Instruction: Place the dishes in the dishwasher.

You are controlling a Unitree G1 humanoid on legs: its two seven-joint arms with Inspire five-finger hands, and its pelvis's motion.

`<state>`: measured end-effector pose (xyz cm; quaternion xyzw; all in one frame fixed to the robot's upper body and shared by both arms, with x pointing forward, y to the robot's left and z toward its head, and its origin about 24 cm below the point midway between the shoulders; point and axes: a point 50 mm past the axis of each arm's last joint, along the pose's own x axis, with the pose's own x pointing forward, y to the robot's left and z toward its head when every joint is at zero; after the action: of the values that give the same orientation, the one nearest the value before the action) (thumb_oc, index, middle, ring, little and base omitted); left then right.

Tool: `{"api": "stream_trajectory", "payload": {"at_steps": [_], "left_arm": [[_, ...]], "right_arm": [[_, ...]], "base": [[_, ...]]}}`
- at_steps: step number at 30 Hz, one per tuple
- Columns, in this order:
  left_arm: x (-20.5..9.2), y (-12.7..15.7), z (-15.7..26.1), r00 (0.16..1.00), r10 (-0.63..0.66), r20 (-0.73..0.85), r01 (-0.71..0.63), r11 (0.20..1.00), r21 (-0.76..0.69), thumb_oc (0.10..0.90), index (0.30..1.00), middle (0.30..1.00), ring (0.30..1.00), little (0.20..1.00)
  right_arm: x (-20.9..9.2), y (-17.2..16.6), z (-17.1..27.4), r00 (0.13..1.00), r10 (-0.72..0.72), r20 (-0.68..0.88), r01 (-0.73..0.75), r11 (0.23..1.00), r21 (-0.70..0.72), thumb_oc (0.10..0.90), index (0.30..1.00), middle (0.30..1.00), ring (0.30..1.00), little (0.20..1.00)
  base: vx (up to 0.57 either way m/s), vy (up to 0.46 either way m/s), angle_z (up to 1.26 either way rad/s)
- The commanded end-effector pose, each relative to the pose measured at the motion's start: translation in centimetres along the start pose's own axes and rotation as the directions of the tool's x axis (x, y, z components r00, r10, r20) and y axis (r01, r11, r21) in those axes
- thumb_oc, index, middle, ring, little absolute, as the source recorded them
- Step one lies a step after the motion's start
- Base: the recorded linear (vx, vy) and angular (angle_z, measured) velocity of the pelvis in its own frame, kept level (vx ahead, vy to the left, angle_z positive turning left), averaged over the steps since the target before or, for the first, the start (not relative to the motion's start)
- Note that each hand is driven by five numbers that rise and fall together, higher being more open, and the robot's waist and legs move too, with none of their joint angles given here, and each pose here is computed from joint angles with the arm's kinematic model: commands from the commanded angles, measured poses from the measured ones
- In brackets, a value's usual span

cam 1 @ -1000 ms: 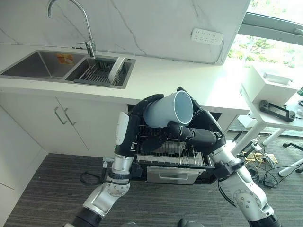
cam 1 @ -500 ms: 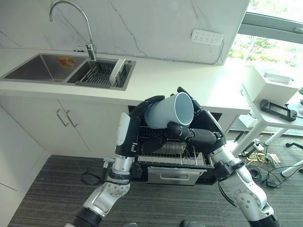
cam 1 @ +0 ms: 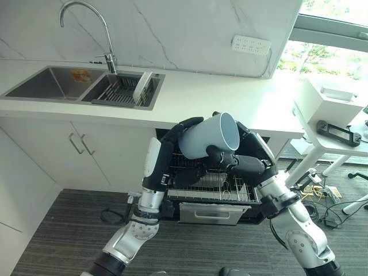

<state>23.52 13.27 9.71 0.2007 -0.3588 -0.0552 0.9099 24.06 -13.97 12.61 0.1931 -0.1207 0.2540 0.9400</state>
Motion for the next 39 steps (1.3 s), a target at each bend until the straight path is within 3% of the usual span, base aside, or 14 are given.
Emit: {"api": "stream_trajectory", "payload": {"at_steps": [1,7,8,9,17,21,27,32,34,39], "left_arm": [[2.5,-1.2,2.8,0.978,-0.058,0.200,0.074,0.995,-0.072,0.400,0.300,0.300,0.300,0.300],[2.5,-1.2,2.3,0.988,-0.064,0.143,0.080,0.990,-0.113,0.400,0.300,0.300,0.300,0.300],[2.5,-1.2,2.1,0.990,-0.063,0.126,0.078,0.990,-0.117,0.577,0.566,0.566,0.566,0.566],[2.4,-1.2,2.0,0.992,-0.055,0.113,0.069,0.991,-0.118,0.800,0.900,0.900,0.900,0.900],[1.6,0.2,0.3,1.000,0.018,0.016,-0.017,0.998,-0.053,0.800,0.900,0.900,0.900,0.900],[0.0,3.1,-2.1,0.985,0.136,-0.107,-0.129,0.989,0.068,0.800,0.900,0.900,0.900,0.900],[-1.1,5.8,-3.1,0.960,0.243,-0.138,-0.224,0.964,0.142,0.800,0.900,0.900,0.900,0.900],[-0.9,7.7,-3.1,0.948,0.273,-0.164,-0.255,0.959,0.124,0.800,0.900,0.900,0.900,0.900],[-0.9,8.3,-3.4,0.934,0.278,-0.226,-0.278,0.960,0.032,0.800,0.900,0.900,0.900,0.900],[0.3,8.8,-1.7,0.961,0.238,-0.140,-0.241,0.971,-0.005,0.800,0.900,0.900,0.900,0.900]], "right_arm": [[2.2,4.1,7.1,0.883,0.237,0.404,-0.226,0.971,-0.077,0.400,0.300,0.300,0.300,0.300],[2.0,3.9,7.2,0.881,0.222,0.417,-0.197,0.975,-0.104,0.400,0.300,0.300,0.300,0.300],[2.0,3.8,7.3,0.880,0.217,0.423,-0.187,0.976,-0.111,0.400,0.300,0.300,0.300,0.300],[2.0,3.7,7.3,0.879,0.211,0.427,-0.179,0.977,-0.114,0.400,0.300,0.300,0.300,0.300],[1.2,2.5,7.9,0.880,0.150,0.451,-0.095,0.985,-0.143,0.400,0.300,0.300,0.300,0.300],[0.1,0.8,8.4,0.877,0.073,0.475,0.015,0.984,-0.178,0.400,0.300,0.300,0.300,0.300],[-0.8,-0.5,8.7,0.871,0.014,0.492,0.097,0.975,-0.201,0.400,0.300,0.300,0.300,0.300],[-1.4,-1.5,8.8,0.875,-0.032,0.483,0.156,0.963,-0.218,0.400,0.300,0.300,0.300,0.300],[-1.6,-1.7,8.7,0.878,-0.049,0.477,0.173,0.960,-0.220,0.400,0.300,0.300,0.300,0.300],[-1.7,-2.1,8.5,0.887,-0.071,0.456,0.192,0.955,-0.224,0.400,0.300,0.300,0.300,0.300]], "base": [[-0.02,0.011,-0.04],[0.00,0.000,0.00],[0.00,0.000,0.00],[0.00,0.000,0.00],[0.00,0.002,-0.01],[0.01,0.021,-0.10],[0.00,0.004,-0.02],[0.01,0.007,-0.04],[0.01,0.009,-0.13],[0.00,-0.001,-0.02]]}}
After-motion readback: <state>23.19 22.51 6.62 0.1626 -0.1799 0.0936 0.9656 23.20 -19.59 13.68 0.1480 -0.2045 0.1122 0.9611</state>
